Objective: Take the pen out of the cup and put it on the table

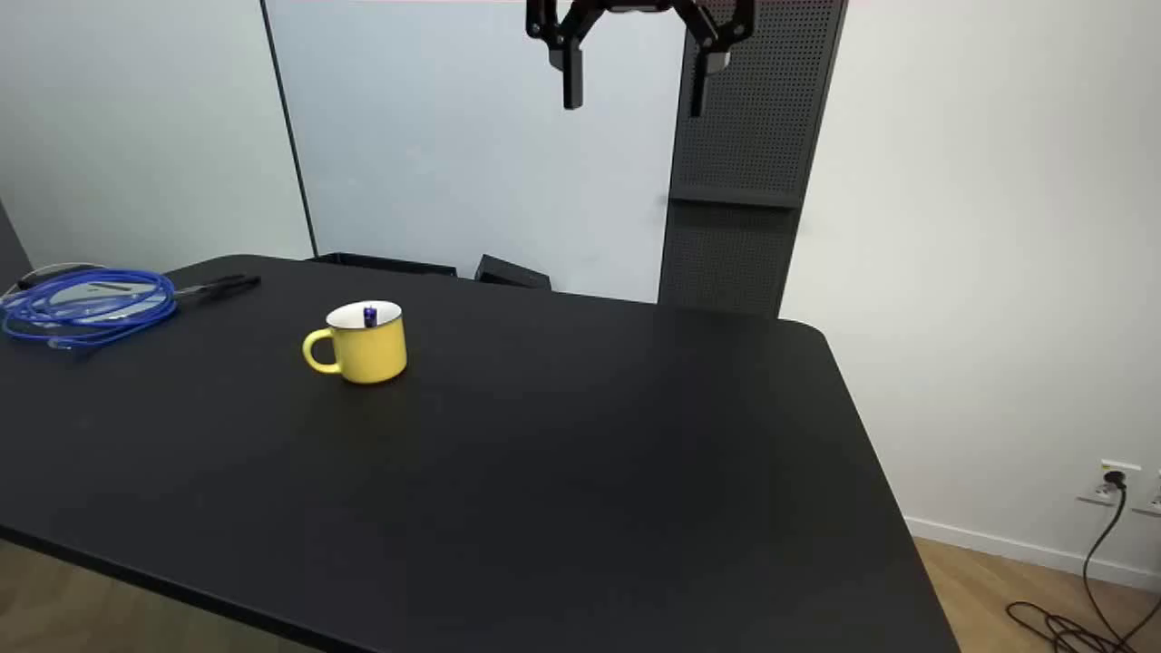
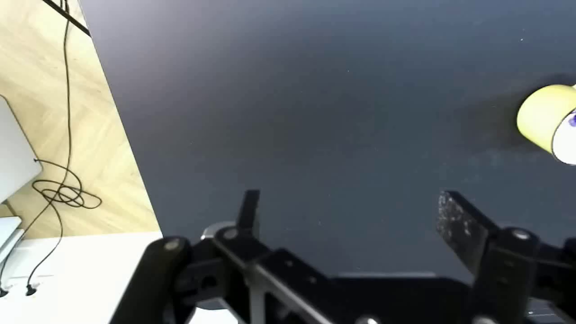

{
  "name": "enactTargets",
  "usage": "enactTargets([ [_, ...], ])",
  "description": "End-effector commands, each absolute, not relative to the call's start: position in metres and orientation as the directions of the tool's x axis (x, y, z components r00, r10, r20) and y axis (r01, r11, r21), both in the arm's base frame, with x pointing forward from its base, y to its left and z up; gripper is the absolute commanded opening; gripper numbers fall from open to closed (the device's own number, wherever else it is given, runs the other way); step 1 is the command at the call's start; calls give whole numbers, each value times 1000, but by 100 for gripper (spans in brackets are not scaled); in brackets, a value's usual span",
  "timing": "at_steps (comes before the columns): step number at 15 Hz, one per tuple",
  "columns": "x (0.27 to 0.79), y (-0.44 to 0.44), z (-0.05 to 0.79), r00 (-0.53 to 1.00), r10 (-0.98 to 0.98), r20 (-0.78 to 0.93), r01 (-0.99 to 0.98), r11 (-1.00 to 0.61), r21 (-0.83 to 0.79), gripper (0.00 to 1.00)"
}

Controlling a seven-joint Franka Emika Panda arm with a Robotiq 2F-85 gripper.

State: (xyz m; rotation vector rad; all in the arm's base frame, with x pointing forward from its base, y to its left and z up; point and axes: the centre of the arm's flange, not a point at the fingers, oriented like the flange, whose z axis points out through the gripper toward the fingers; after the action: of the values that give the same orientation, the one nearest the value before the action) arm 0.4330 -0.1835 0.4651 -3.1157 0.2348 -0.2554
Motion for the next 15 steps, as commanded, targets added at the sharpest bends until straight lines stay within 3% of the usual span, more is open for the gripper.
enactTargets([
  [1,433,-183,465,975,-149,162,-148,-989,-19,100],
  [11,433,-184,465,975,-149,163,-148,-989,-19,100],
  [15,439,-142,446,988,-44,149,-44,-999,-6,100],
])
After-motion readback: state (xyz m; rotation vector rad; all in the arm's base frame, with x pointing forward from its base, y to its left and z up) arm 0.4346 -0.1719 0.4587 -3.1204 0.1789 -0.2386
